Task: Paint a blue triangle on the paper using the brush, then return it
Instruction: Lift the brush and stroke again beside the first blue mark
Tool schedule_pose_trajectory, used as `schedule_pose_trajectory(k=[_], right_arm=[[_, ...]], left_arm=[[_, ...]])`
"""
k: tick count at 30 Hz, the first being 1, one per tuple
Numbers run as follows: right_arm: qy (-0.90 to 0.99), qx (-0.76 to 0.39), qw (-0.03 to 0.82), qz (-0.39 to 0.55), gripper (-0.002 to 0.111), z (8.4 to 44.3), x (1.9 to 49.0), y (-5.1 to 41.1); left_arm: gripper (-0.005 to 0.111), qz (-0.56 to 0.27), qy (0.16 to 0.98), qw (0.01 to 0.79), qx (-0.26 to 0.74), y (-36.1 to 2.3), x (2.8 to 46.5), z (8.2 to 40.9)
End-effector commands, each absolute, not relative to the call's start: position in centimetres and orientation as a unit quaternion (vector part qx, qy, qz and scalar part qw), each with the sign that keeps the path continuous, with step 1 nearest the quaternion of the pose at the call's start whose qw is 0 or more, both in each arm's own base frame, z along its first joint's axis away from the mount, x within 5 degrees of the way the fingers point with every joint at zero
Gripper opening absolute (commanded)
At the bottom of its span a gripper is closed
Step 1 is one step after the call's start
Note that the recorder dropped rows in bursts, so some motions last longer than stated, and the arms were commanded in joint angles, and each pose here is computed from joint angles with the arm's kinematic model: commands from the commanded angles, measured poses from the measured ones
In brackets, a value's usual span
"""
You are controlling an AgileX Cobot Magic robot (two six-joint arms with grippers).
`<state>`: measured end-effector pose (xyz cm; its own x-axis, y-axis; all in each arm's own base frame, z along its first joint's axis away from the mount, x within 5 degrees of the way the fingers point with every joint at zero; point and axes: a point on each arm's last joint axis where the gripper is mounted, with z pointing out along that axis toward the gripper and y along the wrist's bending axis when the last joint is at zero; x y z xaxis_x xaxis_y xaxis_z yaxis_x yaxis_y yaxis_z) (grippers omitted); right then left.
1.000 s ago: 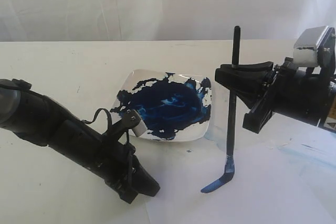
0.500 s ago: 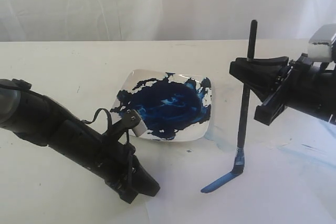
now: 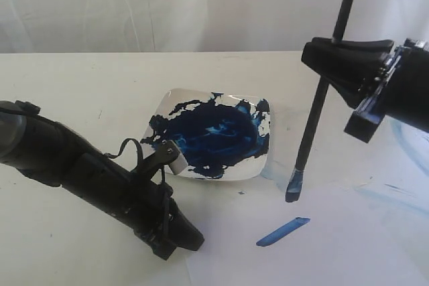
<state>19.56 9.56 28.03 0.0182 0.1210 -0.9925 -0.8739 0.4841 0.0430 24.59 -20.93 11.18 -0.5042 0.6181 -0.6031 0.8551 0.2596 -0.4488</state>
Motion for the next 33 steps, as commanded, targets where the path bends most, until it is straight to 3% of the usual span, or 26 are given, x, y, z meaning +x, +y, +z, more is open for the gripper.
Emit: schedule_pose_trajectory(k=[1, 7, 14, 20, 33], right_arm=[[0.591, -0.292, 0.629, 0.411, 0.0, 29.7, 17.9, 9.1], [0.67, -0.22, 0.6, 0.378, 0.0, 30.3, 16.8, 8.1], [0.677, -0.144, 0.641, 0.333, 0.0, 31.8, 15.3, 7.0], [0.706, -0.09, 0.625, 0.32, 0.0, 30.5, 14.6, 6.8], [0.699, -0.097, 0.621, 0.34, 0.0, 28.8, 15.6, 9.2]], left_arm=[[0.0, -0.383, 0.776, 0.151, 0.479, -21.1, 24.4, 11.2], [0.0, -0.383, 0.776, 0.151, 0.479, -21.1, 24.4, 11.2], [0.0, -0.383, 0.776, 0.151, 0.479, -21.1, 24.4, 11.2], [0.0, -0.383, 0.776, 0.151, 0.479, -21.1, 24.4, 11.2], [0.0, -0.382, 0.775, 0.151, 0.481, -21.1, 24.4, 11.2]])
